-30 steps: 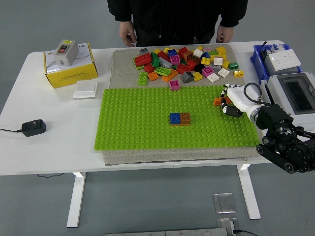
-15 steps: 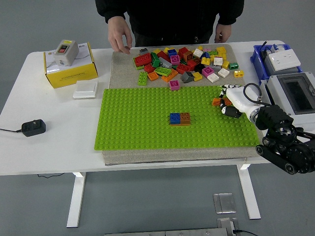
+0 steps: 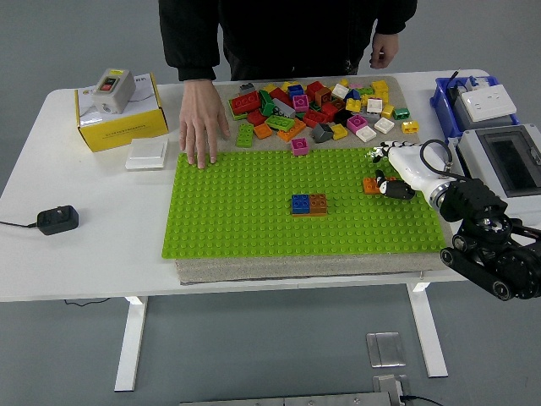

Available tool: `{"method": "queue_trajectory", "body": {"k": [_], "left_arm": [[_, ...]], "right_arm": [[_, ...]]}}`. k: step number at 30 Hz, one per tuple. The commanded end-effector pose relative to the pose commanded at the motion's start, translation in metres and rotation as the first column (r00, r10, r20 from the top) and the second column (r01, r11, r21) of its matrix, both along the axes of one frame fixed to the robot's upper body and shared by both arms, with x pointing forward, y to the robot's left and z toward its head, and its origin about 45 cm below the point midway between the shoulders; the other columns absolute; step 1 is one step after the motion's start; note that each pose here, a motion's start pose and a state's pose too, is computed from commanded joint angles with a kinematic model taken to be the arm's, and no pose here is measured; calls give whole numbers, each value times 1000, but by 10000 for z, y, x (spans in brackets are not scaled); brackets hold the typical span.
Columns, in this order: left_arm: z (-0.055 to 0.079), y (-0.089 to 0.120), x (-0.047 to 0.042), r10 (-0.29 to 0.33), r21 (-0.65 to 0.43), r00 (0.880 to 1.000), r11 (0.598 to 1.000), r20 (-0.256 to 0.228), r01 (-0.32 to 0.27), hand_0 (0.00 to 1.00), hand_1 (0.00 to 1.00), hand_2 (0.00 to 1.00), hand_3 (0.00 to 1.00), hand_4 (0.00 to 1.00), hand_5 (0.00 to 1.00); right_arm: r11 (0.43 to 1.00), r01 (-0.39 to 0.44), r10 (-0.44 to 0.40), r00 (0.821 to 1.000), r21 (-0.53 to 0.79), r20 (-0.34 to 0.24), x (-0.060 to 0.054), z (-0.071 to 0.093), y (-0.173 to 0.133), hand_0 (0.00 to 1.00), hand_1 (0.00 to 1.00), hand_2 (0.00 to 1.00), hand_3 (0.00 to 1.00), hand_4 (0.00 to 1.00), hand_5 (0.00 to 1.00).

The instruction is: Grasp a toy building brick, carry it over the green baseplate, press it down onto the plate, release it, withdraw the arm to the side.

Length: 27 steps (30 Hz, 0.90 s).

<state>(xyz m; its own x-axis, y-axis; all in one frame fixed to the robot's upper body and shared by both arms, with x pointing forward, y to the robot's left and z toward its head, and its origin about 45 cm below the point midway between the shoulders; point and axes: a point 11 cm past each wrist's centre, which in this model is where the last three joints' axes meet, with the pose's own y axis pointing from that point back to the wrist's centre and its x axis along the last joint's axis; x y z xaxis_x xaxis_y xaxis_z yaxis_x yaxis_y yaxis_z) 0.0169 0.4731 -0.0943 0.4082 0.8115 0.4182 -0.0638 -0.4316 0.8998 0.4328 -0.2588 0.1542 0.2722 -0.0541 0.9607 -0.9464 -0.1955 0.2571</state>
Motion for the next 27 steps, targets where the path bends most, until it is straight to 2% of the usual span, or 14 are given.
{"method": "queue_trajectory", "body": {"k": [5,13,14,19,20,27], "left_arm": [[0,-1,10,-1,0,1000,1000,2,1,635,605,577,706,467,576],[-3,-5,-6,-1,-1,1000,1000,-1,1,635,605,577,705,465,577],[-3,-6,-6,-1,-1,1000,1000,-1,1,635,604,577,704,464,577],[-3,-7,-1,-2,-1,1000,1000,0,2,635,604,577,704,464,577],[-3,-8,0,-3,-1,1000,1000,0,3,635,605,577,703,461,576],[-3,-7,2,-2,0,1000,1000,1,2,635,605,576,701,459,576]], "right_arm": [[1000,4,-4,1000,2,-3,-7,33,-26,805,930,981,822,437,421],[999,-11,9,999,-50,-33,-112,-65,-29,807,931,979,825,452,428],[998,-14,12,999,-56,-35,-122,-75,-24,823,947,998,836,555,453],[997,-24,21,999,-74,-36,-149,-87,-8,823,947,998,836,555,453],[997,-25,22,999,-77,-36,-151,-87,-9,833,960,998,835,624,453],[996,-25,22,999,-87,-39,-167,-98,-27,842,966,998,836,644,443]]}}
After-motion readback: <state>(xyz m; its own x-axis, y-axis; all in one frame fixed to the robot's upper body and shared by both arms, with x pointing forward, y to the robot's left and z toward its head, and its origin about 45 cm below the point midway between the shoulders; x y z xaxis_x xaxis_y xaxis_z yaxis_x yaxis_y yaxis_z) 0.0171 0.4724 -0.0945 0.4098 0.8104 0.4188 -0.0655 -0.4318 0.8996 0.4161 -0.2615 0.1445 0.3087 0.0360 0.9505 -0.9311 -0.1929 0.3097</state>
